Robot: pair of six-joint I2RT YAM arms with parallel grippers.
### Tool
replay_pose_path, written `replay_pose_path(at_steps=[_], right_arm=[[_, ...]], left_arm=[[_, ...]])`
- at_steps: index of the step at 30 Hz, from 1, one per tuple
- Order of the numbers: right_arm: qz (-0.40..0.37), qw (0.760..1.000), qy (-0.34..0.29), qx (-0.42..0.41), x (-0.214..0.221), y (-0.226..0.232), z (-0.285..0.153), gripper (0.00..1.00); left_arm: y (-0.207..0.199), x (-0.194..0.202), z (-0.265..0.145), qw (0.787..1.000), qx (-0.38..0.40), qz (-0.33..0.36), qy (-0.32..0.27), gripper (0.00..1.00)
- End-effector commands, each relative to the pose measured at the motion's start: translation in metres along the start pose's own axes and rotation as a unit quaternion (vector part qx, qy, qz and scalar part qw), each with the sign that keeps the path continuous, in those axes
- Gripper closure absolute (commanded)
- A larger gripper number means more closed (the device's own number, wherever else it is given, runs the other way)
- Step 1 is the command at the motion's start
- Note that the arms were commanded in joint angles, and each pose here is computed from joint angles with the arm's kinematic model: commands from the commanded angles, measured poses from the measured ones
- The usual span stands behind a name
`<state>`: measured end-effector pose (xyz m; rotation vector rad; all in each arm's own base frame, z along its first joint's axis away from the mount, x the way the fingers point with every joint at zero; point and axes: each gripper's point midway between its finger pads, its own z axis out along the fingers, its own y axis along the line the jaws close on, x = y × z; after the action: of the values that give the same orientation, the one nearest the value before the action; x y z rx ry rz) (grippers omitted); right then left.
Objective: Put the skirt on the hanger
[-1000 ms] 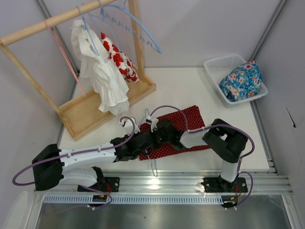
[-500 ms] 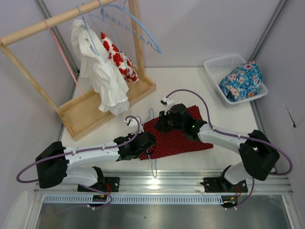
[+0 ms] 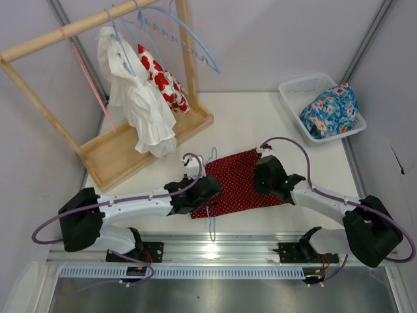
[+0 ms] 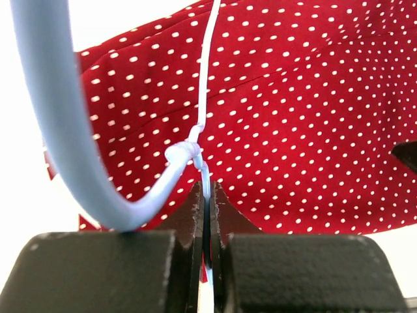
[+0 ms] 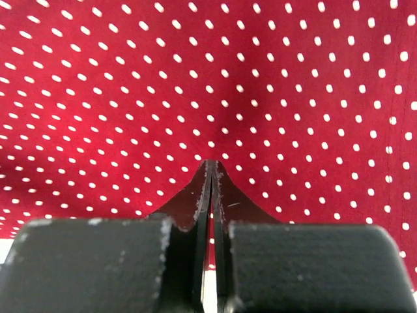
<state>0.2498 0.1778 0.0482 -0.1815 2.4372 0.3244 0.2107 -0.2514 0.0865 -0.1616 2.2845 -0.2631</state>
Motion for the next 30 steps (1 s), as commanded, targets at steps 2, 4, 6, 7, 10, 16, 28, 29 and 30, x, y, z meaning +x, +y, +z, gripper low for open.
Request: replay_pose_path(at_steps=[2,4,6,7,10,16,28,29,30], right_arm=[[0.013,0.999,0.002,0.033,0.006,-0.014,0.006,1.00],[0.021,0.999,0.007,0.032,0.011,-0.014,0.010,1.00],[0.029,0.999,0.019,0.027,0.021,-0.013,0.014,1.00],[0.041,0.999,0.024,0.019,0.023,-0.009,0.015,1.00],[0.058,0.998,0.029,0.005,0.029,-0.002,0.015,1.00],[0.097,0.995,0.022,-0.005,0.031,0.016,0.015,1.00],[0.128,0.992,-0.008,-0.018,0.015,0.035,-0.003,1.00],[0.130,0.991,-0.018,-0.024,0.004,0.037,-0.008,1.00],[0.130,0.991,-0.021,-0.026,0.000,0.038,-0.012,1.00]], left_arm=[[-0.032,-0.012,0.001,1.000,0.027,-0.002,-0.003,1.00],[-0.034,-0.010,0.003,1.000,0.024,-0.002,0.002,1.00],[-0.038,-0.012,0.005,1.000,0.022,-0.005,0.002,1.00],[-0.043,-0.014,0.004,1.000,0.024,-0.008,0.001,1.00],[-0.048,-0.019,0.005,1.000,0.024,-0.016,-0.005,1.00],[-0.058,-0.015,0.013,1.000,0.008,-0.025,0.006,1.00],[-0.062,-0.031,0.007,1.000,-0.003,-0.017,-0.014,1.00],[-0.066,-0.039,0.004,1.000,0.003,-0.008,-0.020,1.00],[-0.068,-0.044,0.001,1.000,0.006,-0.004,-0.024,1.00]])
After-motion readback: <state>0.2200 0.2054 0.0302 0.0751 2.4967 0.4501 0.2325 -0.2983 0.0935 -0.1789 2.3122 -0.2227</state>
